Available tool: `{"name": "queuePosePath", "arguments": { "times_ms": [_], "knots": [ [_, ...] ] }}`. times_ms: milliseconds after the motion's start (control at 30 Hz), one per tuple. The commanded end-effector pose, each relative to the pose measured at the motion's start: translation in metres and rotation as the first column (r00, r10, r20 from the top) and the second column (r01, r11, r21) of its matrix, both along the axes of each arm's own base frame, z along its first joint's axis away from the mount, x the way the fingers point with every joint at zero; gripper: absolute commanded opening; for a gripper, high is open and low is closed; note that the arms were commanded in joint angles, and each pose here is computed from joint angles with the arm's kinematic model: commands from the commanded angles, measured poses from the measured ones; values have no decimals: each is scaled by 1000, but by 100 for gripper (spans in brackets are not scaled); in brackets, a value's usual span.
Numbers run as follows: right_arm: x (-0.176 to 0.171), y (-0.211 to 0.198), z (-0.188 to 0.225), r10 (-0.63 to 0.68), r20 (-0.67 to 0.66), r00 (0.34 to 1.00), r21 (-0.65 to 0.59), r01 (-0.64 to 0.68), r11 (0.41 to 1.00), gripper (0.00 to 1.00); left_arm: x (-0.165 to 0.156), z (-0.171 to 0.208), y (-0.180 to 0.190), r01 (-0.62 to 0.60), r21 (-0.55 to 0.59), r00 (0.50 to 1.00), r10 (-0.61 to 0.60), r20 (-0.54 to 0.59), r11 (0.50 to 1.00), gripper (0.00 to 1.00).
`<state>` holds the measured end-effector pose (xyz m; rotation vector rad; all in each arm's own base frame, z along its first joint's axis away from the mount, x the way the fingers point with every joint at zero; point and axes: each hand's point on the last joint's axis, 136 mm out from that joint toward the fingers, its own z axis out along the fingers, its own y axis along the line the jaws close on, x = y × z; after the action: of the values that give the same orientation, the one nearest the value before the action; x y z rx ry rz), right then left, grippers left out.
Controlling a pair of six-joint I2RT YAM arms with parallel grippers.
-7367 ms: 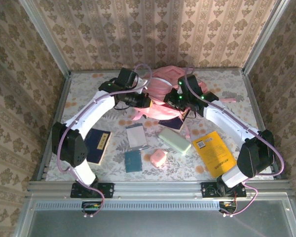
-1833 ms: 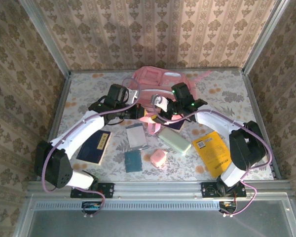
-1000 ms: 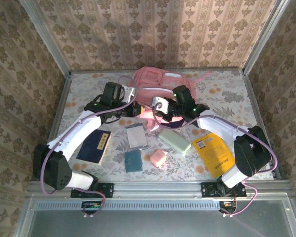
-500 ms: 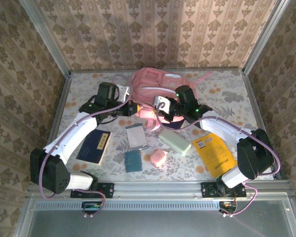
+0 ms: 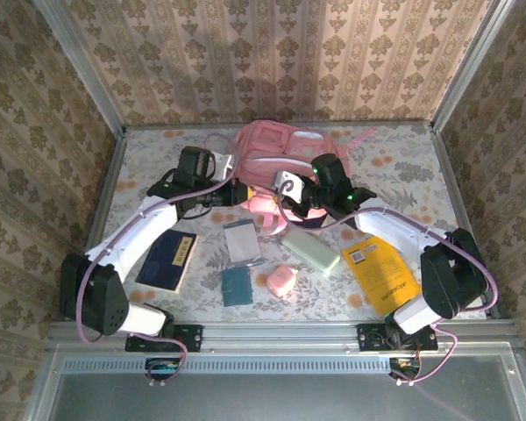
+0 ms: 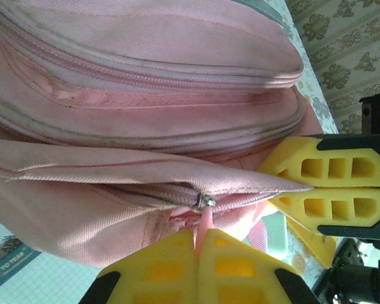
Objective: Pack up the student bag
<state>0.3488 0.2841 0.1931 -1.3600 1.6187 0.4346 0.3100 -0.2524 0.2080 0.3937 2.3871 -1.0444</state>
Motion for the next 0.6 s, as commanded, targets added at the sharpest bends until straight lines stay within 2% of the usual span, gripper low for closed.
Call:
{"name": "queuePosePath", "arguments": {
  "times_ms": [0,333,567],
  "knots": [
    [-2,4,35,4,69,998,67,-9,998,0,9,-15,9,-59,10,998,60,-37,998,6],
    [-3,7,39,2,64,998,80,-7,997,0,7,-21,3,-50,-2,997,50,-61,999,14],
    [-2,7,39,-1,61,998,83,-4,997,0,5,-27,1,-48,-3,996,47,-73,999,16]
  ]
}}
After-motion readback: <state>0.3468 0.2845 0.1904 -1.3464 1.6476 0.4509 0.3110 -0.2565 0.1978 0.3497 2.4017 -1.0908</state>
